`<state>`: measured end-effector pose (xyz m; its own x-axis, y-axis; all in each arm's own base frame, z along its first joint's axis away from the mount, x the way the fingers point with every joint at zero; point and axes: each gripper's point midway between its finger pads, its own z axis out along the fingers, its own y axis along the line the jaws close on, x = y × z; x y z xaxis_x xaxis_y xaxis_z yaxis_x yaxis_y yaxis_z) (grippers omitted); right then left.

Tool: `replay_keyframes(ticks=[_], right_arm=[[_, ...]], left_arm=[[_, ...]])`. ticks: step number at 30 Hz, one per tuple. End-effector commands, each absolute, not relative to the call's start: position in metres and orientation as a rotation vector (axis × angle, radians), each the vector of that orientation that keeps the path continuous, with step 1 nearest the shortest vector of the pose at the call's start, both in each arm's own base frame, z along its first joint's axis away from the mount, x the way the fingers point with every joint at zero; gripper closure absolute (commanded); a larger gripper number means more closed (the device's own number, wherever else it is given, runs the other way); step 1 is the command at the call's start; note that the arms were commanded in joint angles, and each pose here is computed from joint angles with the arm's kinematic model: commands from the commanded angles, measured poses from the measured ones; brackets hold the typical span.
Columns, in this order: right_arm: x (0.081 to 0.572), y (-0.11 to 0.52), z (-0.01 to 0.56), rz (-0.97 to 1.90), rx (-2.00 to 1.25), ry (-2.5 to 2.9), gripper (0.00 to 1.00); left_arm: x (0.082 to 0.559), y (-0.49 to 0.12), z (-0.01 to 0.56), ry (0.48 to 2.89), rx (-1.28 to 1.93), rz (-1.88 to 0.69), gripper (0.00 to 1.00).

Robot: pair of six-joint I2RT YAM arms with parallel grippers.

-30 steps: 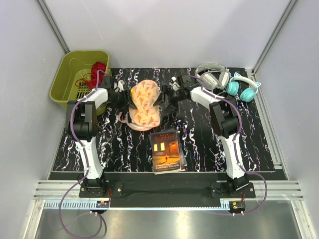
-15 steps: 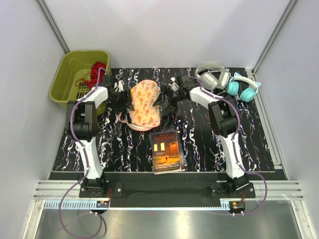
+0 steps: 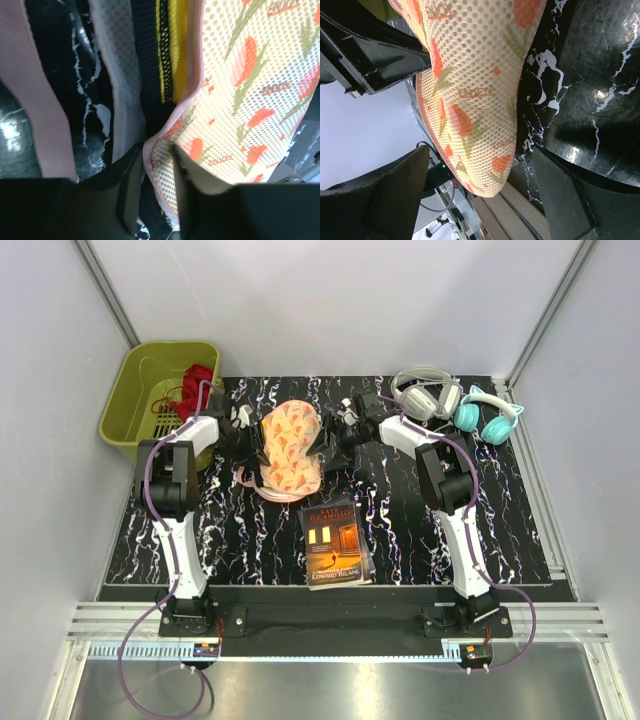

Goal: Place the bra in the laundry bag and zip it closed

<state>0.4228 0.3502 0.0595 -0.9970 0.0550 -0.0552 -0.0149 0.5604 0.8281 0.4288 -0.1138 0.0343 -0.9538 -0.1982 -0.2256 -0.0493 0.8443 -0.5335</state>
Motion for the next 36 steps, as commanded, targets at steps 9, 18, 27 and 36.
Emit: replay_keyframes(ticks=[9, 18, 27, 36], right_arm=[[0.42, 0.357, 0.056, 1.487, -0.045, 2.695, 0.11], [0.437, 0.376, 0.075, 1.594, -0.099, 2.594, 0.18], [0.445, 0.396, 0.07, 1.661, -0.089, 2.553, 0.43], [0.422, 0.406, 0.068, 1.774, -0.119, 2.526, 0.33]], left_arm=[[0.442, -0.112, 0.038, 2.64, -0.211, -0.807, 1.0], [0.442, -0.106, 0.027, 2.644, -0.226, -0.779, 1.0], [0.436, -0.109, 0.024, 2.64, -0.229, -0.825, 1.0], [0.436, -0.11, 0.029, 2.605, -0.209, -0.899, 1.0]])
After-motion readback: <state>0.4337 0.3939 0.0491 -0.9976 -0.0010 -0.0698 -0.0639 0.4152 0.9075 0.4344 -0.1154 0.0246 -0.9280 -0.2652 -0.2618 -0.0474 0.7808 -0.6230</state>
